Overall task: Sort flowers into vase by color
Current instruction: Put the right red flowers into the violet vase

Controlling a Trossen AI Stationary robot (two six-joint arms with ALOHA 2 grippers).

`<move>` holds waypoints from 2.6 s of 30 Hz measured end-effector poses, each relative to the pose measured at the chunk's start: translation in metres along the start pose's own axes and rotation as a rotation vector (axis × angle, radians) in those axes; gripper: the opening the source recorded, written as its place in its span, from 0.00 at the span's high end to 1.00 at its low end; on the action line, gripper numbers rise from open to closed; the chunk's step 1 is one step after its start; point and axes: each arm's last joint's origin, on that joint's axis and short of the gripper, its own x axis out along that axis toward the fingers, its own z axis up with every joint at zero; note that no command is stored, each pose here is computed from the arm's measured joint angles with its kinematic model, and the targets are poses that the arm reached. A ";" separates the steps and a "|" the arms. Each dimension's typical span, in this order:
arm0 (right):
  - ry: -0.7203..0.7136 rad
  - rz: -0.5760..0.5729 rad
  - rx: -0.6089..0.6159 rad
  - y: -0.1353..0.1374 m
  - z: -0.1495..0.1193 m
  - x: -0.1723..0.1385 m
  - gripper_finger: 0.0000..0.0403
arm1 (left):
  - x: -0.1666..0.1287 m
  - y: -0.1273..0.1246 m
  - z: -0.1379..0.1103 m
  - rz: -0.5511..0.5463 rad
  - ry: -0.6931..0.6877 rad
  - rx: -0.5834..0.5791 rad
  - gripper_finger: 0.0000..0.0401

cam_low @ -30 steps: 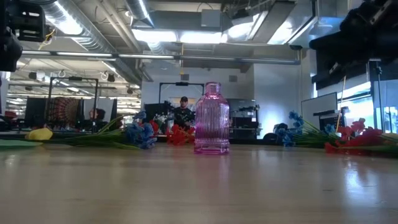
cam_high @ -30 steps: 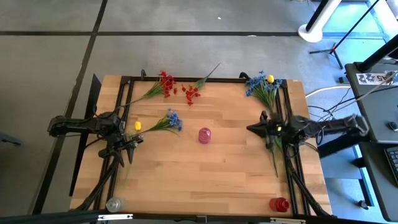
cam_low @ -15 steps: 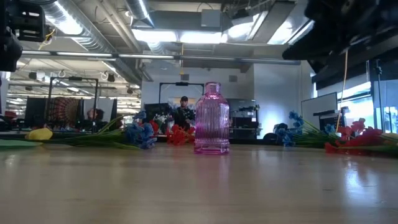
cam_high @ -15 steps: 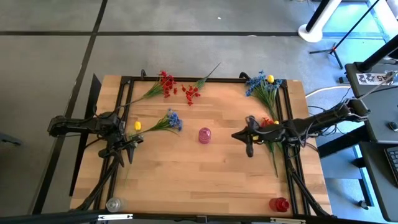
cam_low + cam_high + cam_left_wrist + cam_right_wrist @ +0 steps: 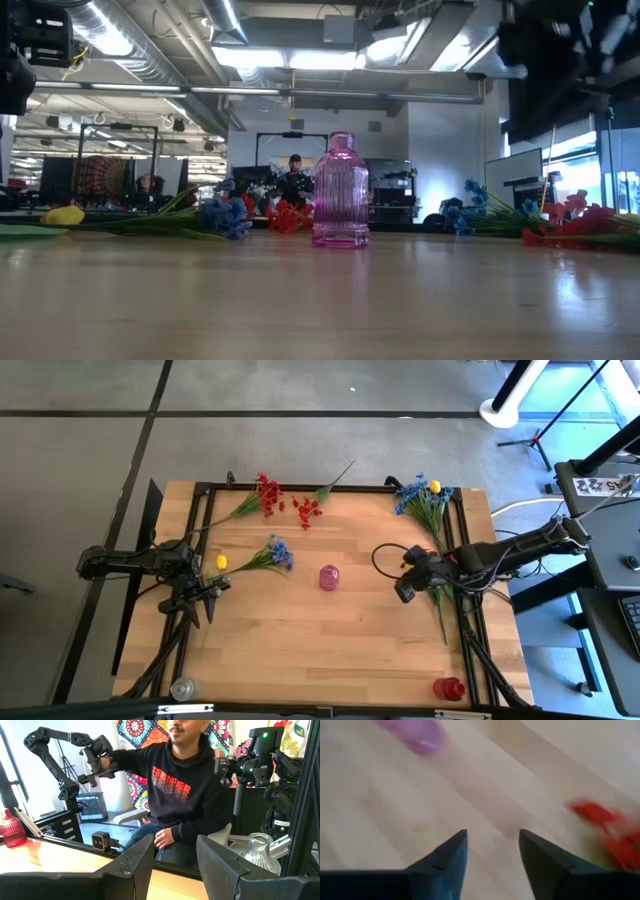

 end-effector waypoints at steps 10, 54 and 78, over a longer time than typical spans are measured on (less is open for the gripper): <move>0.210 -0.375 0.256 -0.040 -0.009 0.030 0.38 | 0.000 0.000 0.000 0.000 0.000 0.000 0.64; 0.315 -0.202 0.022 0.010 0.062 0.099 0.67 | 0.000 0.000 0.000 0.000 0.001 -0.003 0.64; 0.152 -0.007 -0.030 0.021 0.073 0.100 0.93 | 0.000 0.000 0.000 0.000 0.002 -0.003 0.64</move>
